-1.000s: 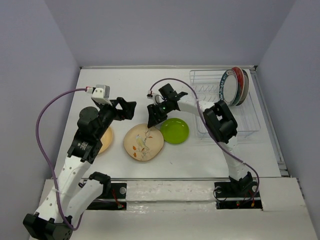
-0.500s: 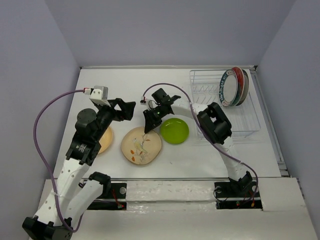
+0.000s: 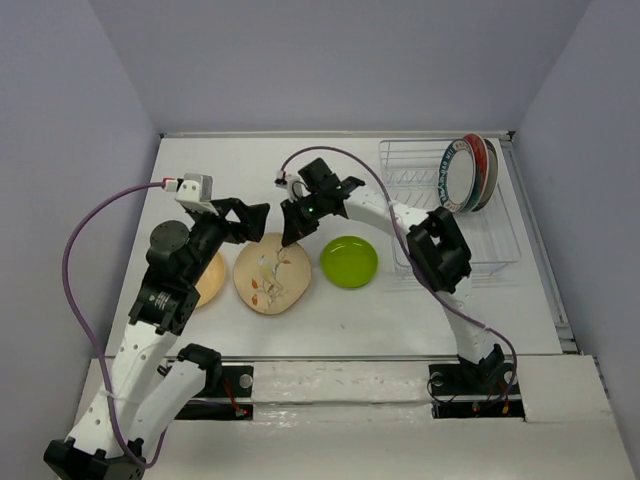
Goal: Load the plates into the dish rack
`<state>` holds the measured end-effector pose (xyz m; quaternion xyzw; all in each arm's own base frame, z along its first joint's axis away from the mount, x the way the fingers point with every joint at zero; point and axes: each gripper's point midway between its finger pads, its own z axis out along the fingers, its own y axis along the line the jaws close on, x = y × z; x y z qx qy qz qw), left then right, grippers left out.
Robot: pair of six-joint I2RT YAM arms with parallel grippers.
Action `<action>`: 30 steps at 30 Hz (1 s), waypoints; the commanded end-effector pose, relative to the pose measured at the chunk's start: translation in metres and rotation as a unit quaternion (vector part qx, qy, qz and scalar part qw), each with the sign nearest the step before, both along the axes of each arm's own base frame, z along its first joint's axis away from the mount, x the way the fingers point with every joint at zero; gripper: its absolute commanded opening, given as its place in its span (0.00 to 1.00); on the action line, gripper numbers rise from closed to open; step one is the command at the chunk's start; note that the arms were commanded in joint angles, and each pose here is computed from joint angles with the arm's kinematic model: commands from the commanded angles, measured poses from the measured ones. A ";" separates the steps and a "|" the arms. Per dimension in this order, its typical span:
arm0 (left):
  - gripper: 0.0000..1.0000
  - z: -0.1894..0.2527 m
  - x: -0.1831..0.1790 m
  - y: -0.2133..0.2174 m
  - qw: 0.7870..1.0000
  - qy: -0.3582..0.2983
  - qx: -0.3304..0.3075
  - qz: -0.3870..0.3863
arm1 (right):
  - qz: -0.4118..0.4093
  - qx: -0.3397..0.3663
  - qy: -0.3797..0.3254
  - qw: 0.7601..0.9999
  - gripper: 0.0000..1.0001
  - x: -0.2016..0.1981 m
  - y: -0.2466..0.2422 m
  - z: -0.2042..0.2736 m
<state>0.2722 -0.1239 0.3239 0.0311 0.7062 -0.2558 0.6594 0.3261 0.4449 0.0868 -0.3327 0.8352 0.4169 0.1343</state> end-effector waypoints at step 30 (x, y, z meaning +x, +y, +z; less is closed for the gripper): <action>0.99 0.032 -0.024 -0.014 0.997 -0.059 -0.023 -0.045 | -0.550 -0.392 -0.419 0.607 0.07 0.164 -0.458 0.275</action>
